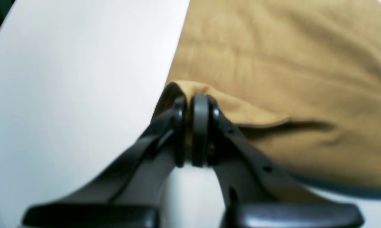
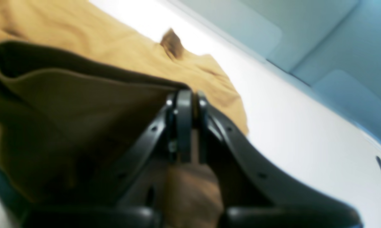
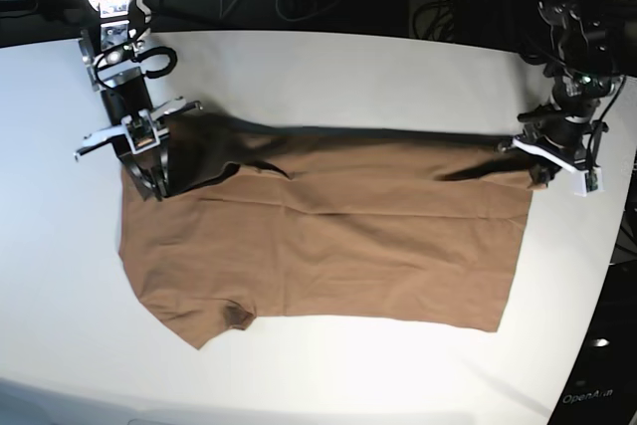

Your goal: Fold the T-shirt properly

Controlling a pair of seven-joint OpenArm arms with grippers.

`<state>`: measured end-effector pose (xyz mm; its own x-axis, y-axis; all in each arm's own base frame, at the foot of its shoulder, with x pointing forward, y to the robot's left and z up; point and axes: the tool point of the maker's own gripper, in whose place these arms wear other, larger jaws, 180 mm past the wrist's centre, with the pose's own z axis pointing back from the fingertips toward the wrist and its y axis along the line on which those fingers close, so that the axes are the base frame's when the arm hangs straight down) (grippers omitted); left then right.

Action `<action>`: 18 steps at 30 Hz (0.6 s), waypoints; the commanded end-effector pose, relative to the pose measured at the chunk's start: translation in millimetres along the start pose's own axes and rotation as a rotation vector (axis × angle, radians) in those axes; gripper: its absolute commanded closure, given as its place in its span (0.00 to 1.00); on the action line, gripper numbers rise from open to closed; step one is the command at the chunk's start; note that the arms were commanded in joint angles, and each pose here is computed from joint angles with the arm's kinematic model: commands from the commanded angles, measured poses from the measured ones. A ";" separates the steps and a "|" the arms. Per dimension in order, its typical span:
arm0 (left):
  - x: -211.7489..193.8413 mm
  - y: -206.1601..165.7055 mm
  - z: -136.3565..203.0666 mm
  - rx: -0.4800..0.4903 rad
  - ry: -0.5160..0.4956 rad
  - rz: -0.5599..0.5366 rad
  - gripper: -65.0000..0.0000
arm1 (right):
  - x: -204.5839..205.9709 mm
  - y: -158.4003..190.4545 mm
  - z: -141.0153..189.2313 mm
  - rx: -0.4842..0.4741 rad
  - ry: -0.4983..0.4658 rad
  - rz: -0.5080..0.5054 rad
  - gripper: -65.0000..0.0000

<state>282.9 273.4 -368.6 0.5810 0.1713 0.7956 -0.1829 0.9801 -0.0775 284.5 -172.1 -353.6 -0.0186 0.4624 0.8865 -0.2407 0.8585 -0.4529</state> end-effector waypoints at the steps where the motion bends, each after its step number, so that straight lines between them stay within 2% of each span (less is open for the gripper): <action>1: 15.2 1.5 0.8 -0.003 -0.032 -0.015 0.95 | 10.8 -8.8 -4.1 -0.020 -0.040 0.009 0.99; 10: 50.6 -6.1 -9.7 -0.017 -0.068 -0.007 0.95 | 19.1 -16.2 -16.8 -0.035 -0.063 0.016 0.99; 18: 56.0 -1.8 -27.0 -0.010 -0.060 0.028 0.95 | 21.2 -21.4 -30.6 -0.035 -0.062 0.054 0.99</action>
<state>329.8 278.8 -354.8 0.5659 0.2086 0.7976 -0.1962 0.9737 -0.1155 316.2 -172.8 -340.8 -0.0459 0.4939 0.8683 -0.2201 0.8429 -0.4911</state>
